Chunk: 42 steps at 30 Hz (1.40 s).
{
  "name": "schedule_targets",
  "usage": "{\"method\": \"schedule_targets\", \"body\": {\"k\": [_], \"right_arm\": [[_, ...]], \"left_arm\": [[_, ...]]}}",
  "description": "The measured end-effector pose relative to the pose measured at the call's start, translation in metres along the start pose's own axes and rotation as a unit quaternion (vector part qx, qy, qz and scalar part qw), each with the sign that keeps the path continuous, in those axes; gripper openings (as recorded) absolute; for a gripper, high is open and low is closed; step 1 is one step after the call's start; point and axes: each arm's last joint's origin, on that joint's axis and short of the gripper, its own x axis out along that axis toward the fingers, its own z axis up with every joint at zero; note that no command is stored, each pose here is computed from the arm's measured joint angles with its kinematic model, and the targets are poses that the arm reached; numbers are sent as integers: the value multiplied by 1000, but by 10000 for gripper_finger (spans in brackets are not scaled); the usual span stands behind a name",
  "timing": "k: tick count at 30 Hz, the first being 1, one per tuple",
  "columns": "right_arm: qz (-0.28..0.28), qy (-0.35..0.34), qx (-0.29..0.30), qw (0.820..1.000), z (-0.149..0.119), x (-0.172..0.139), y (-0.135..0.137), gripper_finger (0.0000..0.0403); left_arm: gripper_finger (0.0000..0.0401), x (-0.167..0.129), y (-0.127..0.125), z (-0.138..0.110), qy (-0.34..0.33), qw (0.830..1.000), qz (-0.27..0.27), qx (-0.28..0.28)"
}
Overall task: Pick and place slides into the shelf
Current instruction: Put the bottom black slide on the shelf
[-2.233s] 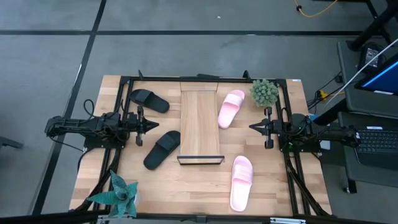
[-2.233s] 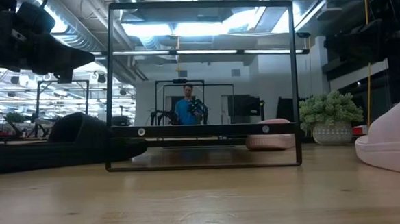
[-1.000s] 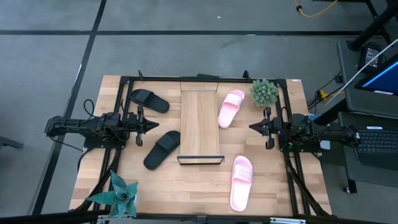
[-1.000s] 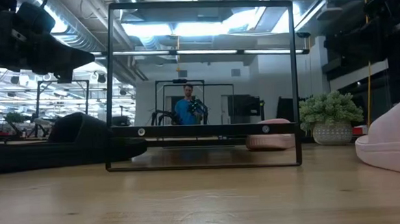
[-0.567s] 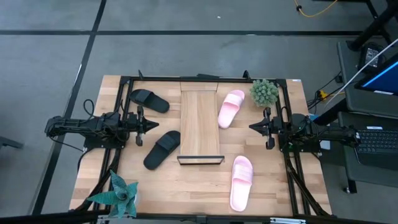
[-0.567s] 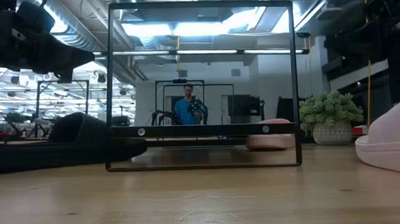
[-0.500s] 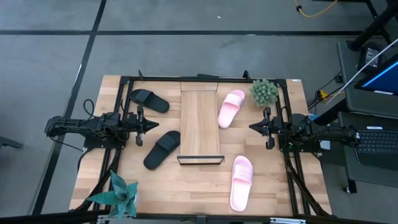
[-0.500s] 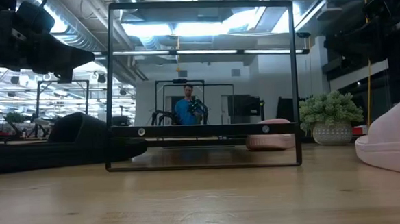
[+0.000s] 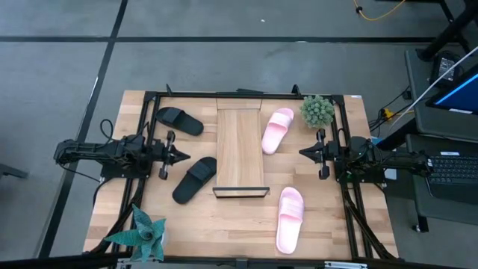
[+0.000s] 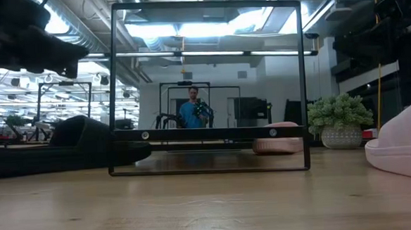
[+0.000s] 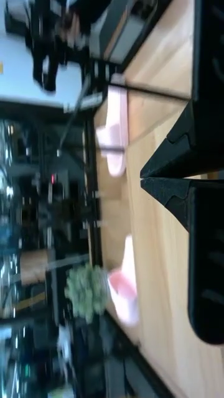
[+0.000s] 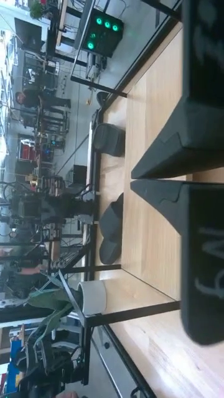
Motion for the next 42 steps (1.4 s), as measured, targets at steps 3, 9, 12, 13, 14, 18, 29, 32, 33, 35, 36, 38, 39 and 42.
{"method": "schedule_targets", "body": {"k": [3, 9, 12, 13, 14, 18, 29, 32, 33, 35, 36, 38, 39, 42], "right_arm": [[0, 0, 1, 1000, 0, 0, 0, 16], [-13, -6, 27, 1000, 1, 0, -1, 5], [-38, -7, 29, 999, 1, 0, -2, 6], [-45, -10, 33, 998, 2, 0, -3, 6], [-49, -13, 39, 998, 3, 0, -3, 5], [-49, -37, 41, 997, 7, 0, -3, 4], [-50, -57, 28, 997, 11, -1, -3, 4], [-50, -57, 38, 996, 11, -1, -3, 4], [-50, -57, 41, 996, 11, -1, -3, 4], [-50, -57, 41, 996, 11, -1, -3, 7], [-50, -57, 41, 996, 11, -1, -3, 9], [-50, -57, 41, 996, 11, -1, -3, 13], [-50, -56, 41, 996, 11, -1, -3, 14], [-49, -53, 41, 997, 10, -1, -3, 17]], "left_arm": [[0, 0, 1, 1, -7, 1000, 22, -16], [0, -1, 2, 8, -19, 999, 24, -35], [0, -2, 2, 11, -22, 999, 24, -27], [0, -2, 2, 11, -23, 999, 24, -26], [0, -2, 2, 12, -24, 999, 26, -26], [0, -3, 3, 19, -35, 998, 38, -26], [0, -5, 3, 26, -39, 998, 43, -19], [0, -5, 4, 23, -26, 998, 62, -14], [0, -5, 5, 22, -21, 997, 74, -14], [0, -5, 6, 20, -12, 995, 101, -14], [0, -5, 7, 20, -7, 993, 114, -13], [0, -5, 8, 19, -3, 991, 135, -13], [0, -5, 9, 19, -3, 990, 142, -13], [0, -6, 11, 19, -6, 985, 174, -16]]}}
